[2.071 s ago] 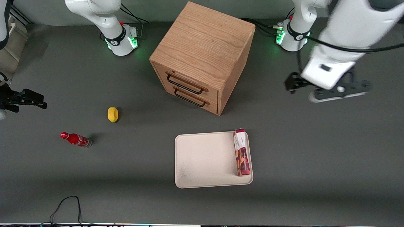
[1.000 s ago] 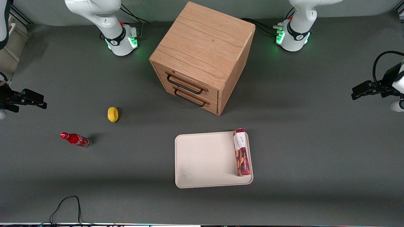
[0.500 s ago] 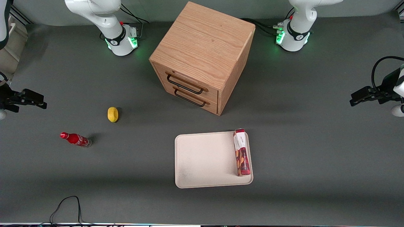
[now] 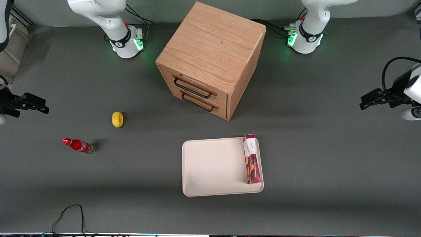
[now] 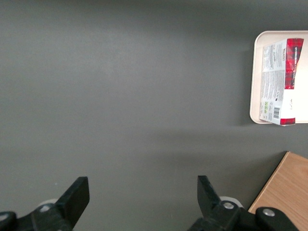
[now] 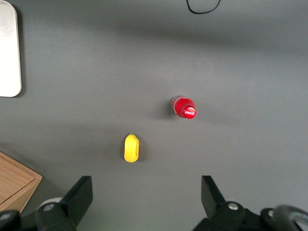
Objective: Place red cookie box on tray
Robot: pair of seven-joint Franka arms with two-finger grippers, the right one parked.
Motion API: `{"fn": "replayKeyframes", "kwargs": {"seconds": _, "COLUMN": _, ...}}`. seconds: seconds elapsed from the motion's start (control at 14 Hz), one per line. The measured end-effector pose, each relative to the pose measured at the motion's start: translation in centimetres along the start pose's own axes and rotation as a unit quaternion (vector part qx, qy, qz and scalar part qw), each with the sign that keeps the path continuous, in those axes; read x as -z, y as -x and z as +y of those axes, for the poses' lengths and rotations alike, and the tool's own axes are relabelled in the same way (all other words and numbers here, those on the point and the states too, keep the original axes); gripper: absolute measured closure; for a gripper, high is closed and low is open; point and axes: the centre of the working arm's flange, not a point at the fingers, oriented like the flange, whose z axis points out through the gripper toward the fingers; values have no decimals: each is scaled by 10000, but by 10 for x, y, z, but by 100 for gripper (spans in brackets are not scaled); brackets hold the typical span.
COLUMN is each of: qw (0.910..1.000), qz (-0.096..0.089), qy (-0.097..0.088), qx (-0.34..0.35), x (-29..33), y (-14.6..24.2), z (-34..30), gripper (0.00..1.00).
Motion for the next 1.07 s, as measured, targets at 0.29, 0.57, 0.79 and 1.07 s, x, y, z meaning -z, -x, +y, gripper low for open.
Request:
{"fn": "replayKeyframes", "kwargs": {"seconds": 0.29, "qw": 9997, "qz": -214, "qy": -131, "qx": -43, "x": -4, "y": 5, "z": -3, "gripper": 0}}
{"fn": "replayKeyframes", "kwargs": {"seconds": 0.57, "qw": 9992, "qz": -336, "qy": -177, "qx": -91, "x": -5, "y": 8, "z": -4, "gripper": 0}}
{"fn": "replayKeyframes", "kwargs": {"seconds": 0.79, "qw": 9991, "qz": -345, "qy": -183, "qx": -163, "x": -4, "y": 9, "z": -4, "gripper": 0}}
{"fn": "replayKeyframes", "kwargs": {"seconds": 1.07, "qw": 9991, "qz": -342, "qy": -183, "qx": -170, "x": -4, "y": 9, "z": -4, "gripper": 0}}
